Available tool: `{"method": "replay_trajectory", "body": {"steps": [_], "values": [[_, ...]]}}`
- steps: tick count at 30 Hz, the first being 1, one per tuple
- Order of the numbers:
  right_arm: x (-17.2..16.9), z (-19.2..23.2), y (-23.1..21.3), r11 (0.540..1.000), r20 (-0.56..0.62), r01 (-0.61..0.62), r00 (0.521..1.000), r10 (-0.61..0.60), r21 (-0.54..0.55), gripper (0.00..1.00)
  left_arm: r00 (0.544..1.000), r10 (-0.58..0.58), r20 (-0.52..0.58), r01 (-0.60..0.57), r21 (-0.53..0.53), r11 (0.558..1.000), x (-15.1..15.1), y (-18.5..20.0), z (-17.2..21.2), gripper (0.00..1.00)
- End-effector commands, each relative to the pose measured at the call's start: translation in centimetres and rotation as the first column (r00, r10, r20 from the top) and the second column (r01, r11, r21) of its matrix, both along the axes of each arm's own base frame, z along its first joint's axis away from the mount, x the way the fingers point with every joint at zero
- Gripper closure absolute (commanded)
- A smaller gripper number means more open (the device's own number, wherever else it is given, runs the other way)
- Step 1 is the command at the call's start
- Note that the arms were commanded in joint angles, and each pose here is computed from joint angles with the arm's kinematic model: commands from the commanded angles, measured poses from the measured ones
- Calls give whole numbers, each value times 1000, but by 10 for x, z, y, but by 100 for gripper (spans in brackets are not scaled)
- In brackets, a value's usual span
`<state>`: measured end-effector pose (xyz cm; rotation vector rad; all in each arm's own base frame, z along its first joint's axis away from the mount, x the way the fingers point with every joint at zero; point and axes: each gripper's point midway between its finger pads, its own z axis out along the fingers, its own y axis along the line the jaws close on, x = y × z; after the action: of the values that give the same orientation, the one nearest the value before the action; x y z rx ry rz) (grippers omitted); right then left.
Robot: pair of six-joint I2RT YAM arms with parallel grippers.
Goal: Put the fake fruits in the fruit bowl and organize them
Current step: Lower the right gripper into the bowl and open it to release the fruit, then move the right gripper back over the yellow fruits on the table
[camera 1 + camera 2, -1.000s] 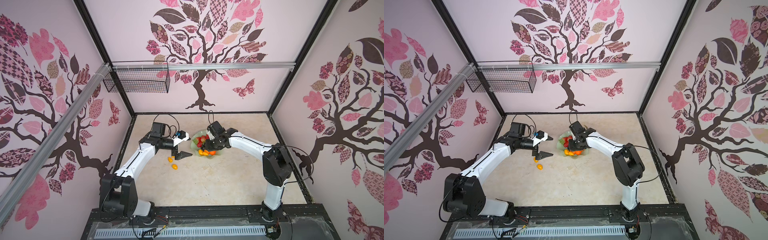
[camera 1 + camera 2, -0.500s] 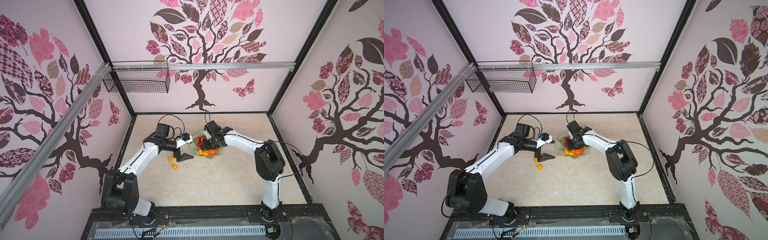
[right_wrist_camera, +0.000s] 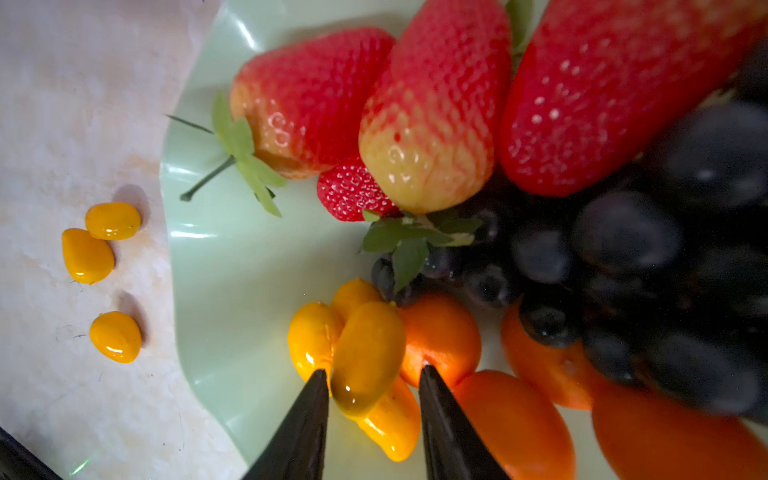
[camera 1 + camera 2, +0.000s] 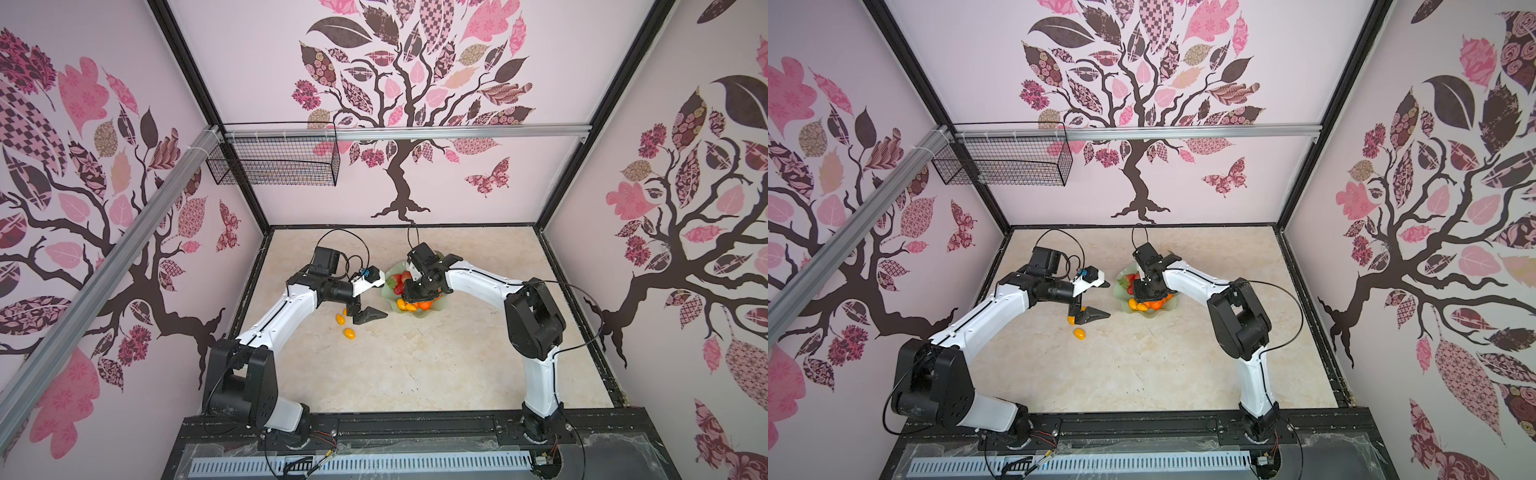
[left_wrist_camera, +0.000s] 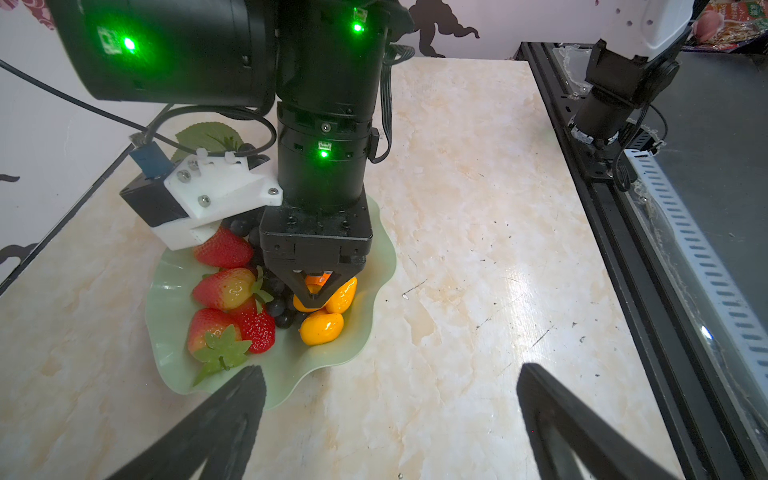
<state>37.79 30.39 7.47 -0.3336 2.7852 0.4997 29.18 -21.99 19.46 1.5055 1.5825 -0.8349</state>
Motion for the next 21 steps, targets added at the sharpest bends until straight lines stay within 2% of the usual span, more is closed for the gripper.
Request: {"method": "replay_trajectory", "body": {"steps": [1,6,12,16,21], "values": [[6,11,1,1000,17,4,1000,-4,4,60,1000,-8,-2,8,1,1000,-2,0,3,1],[6,40,1,999,68,4,998,-7,32,57,1000,-9,27,9,-13,1000,-4,5,13,1],[-8,66,7,998,125,-31,992,25,46,55,997,27,79,-20,-79,997,-1,23,38,1],[-26,73,29,995,145,-96,985,91,30,55,994,47,100,-38,-95,995,-2,42,47,1],[-56,67,72,982,125,-187,975,182,36,55,991,78,105,-75,-34,997,-10,70,42,1]]}}
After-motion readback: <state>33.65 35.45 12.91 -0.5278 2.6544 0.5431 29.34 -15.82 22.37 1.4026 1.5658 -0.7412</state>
